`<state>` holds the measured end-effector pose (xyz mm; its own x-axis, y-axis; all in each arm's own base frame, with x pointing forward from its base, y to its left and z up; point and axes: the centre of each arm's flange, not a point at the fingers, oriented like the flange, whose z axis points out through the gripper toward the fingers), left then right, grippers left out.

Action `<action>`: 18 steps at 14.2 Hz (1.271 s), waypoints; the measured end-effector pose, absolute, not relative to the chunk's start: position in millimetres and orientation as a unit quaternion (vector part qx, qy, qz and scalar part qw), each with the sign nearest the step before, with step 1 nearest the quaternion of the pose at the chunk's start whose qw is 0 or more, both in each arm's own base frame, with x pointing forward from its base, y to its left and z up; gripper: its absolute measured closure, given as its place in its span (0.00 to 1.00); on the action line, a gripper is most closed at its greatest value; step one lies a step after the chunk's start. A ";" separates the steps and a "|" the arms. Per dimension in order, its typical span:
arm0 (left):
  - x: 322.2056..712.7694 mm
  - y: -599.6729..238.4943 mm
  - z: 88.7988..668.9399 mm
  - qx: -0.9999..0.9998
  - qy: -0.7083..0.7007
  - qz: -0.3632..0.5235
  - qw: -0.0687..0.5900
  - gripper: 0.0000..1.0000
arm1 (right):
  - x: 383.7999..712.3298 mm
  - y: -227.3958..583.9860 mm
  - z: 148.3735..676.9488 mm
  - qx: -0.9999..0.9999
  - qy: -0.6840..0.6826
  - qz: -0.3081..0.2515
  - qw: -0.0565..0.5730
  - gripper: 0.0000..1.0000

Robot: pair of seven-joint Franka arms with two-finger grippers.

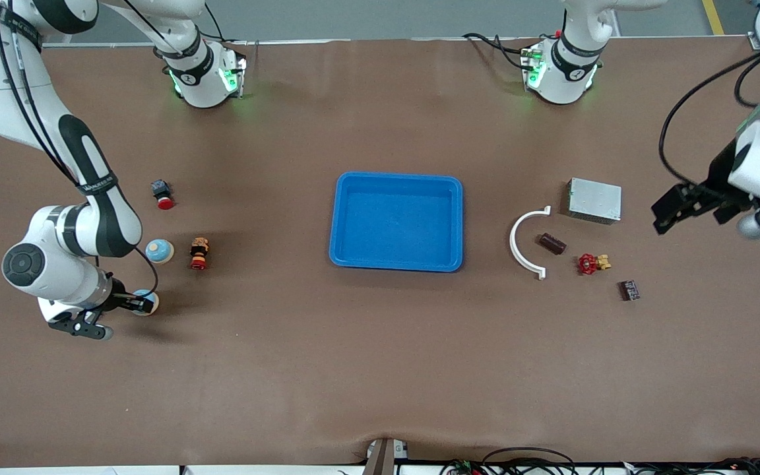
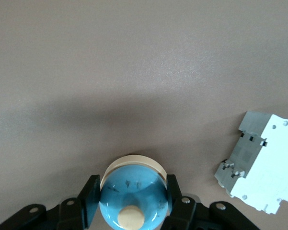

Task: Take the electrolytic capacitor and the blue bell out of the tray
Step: 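Carry the bell toward the white block while the left gripper rises, then lower the bell beside the white block and open the right gripper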

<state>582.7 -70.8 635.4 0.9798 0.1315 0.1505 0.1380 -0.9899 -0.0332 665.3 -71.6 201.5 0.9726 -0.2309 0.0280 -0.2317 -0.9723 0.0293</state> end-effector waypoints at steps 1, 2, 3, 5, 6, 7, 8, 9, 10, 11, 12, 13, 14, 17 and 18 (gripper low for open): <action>573.8 -61.6 643.0 -0.995 -0.061 -0.069 0.025 0.00 | 665.5 -71.9 200.6 0.993 -0.117 0.014 0.016 0.40; 565.8 -51.5 650.1 -0.996 -0.055 -0.064 0.028 0.00 | 665.6 -72.0 199.6 0.993 -0.117 0.015 0.015 0.40; 558.6 -42.4 655.6 -0.997 -0.050 -0.058 0.030 0.00 | 665.7 -72.1 198.9 0.993 -0.117 0.016 0.015 0.40; 545.8 -29.6 661.9 -0.998 -0.034 -0.042 0.032 0.00 | 665.7 -72.5 198.0 0.993 -0.117 0.016 0.015 0.40; 540.6 -26.5 664.2 -0.999 -0.026 -0.035 0.033 0.00 | 665.8 -73.2 197.7 0.993 -0.118 0.017 0.015 0.40; 536.8 -24.2 666.1 -0.999 -0.021 -0.031 0.033 0.00 | 665.8 -74.0 197.5 0.993 -0.118 0.017 0.015 0.40; 533.5 -21.0 667.2 -0.999 -0.018 -0.027 0.032 0.00 | 665.7 -75.0 197.3 0.993 -0.119 0.018 0.015 0.40; 530.8 -16.7 667.4 -0.999 -0.016 -0.024 0.026 0.00 | 665.7 -75.7 197.0 0.993 -0.119 0.018 0.015 0.40; 528.3 -10.0 666.6 -0.999 -0.014 -0.022 0.020 0.00 | 665.6 -76.3 196.8 0.993 -0.120 0.018 0.015 0.40; 526.4 -4.1 666.2 -1.000 -0.012 -0.021 0.017 0.00 | 665.6 -76.4 196.6 0.993 -0.120 0.018 0.015 0.40; 525.2 0.0 666.7 -1.000 -0.012 -0.021 0.016 0.00 | 665.6 -76.5 196.4 0.993 -0.120 0.018 0.015 0.40; 524.4 0.4 667.1 -1.000 -0.012 -0.021 0.016 0.00 | 665.6 -76.8 196.0 0.992 -0.120 0.018 0.015 0.40; 523.9 -1.9 667.1 -1.000 -0.011 -0.021 0.016 0.00 | 665.6 -77.2 195.1 0.992 -0.120 0.019 0.014 0.40; 522.6 -9.6 665.1 -1.000 -0.010 -0.016 0.016 0.00 | 666.0 -78.4 194.1 0.992 -0.121 0.022 0.014 0.40; 522.2 -10.3 664.4 -1.000 -0.011 -0.014 0.016 0.00 | 666.0 -78.5 194.0 0.992 -0.121 0.022 0.014 0.40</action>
